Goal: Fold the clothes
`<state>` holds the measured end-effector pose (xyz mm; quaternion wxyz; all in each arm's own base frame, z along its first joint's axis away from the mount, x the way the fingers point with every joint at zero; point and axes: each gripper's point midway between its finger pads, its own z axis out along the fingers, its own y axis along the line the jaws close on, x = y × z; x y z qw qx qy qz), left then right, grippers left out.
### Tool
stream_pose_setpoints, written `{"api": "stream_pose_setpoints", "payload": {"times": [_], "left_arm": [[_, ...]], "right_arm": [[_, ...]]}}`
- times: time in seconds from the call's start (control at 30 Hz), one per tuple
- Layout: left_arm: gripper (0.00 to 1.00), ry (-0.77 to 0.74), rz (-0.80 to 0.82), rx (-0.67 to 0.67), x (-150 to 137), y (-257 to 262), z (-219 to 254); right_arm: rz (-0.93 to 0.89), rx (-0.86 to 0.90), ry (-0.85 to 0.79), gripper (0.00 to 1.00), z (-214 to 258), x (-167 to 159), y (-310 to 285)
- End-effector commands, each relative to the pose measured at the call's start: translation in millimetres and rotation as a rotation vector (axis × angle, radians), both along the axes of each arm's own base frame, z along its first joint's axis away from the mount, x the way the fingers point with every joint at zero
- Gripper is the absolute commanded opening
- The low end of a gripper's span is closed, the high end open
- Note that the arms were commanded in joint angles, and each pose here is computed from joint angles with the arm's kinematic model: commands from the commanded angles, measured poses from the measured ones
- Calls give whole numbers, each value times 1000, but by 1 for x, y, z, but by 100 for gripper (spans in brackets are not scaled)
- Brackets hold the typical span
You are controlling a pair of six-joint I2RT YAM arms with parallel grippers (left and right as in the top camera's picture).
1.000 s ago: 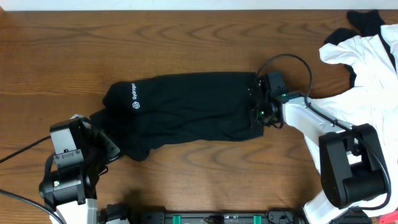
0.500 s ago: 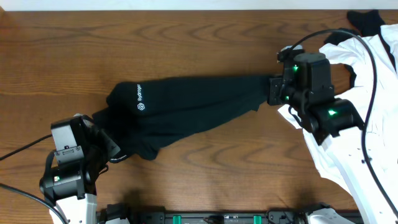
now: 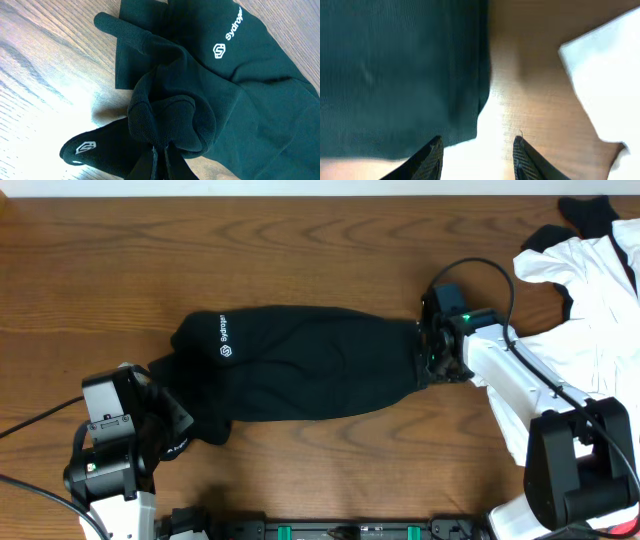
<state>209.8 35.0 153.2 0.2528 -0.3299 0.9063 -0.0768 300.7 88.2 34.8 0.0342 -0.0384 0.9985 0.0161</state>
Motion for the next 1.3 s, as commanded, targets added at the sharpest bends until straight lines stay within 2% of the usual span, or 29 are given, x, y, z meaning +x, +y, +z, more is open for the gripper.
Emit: {"api": "stream_pose_setpoints", "payload": {"times": [0.0,0.13,0.27,0.6,0.67,0.73,0.77,0.8,0.93,1.1,1.27], "left_arm": [[6,-4,-1,13,0,3,3],[6,-4,-1,13,0,3,3],[6,-4,-1,13,0,3,3],[6,-4,-1,13,0,3,3],[6,-4,-1,13,0,3,3],[6,-3,-1,12,0,3,3],[6,-3,-1,12,0,3,3],[6,-3,-1,12,0,3,3],[6,-3,-1,12,0,3,3],[6,-3,-1,13,0,3,3],[6,-4,-1,13,0,3,3]], "right_arm": [[65,56,33,44,1,-7,8],[139,152,57,45,-1,-16,29],[166,157,31,46,-18,-19,37],[123,184,-68,46,-50,-12,40],[122,192,-92,39,-53,-9,41],[118,193,-96,20,-53,-8,41],[118,193,-93,7,-53,-9,41],[117,191,-85,1,-54,-11,41],[79,177,-12,1,-54,-27,36],[68,155,105,1,-13,-58,28],[205,264,52,1,83,-77,39]]}}
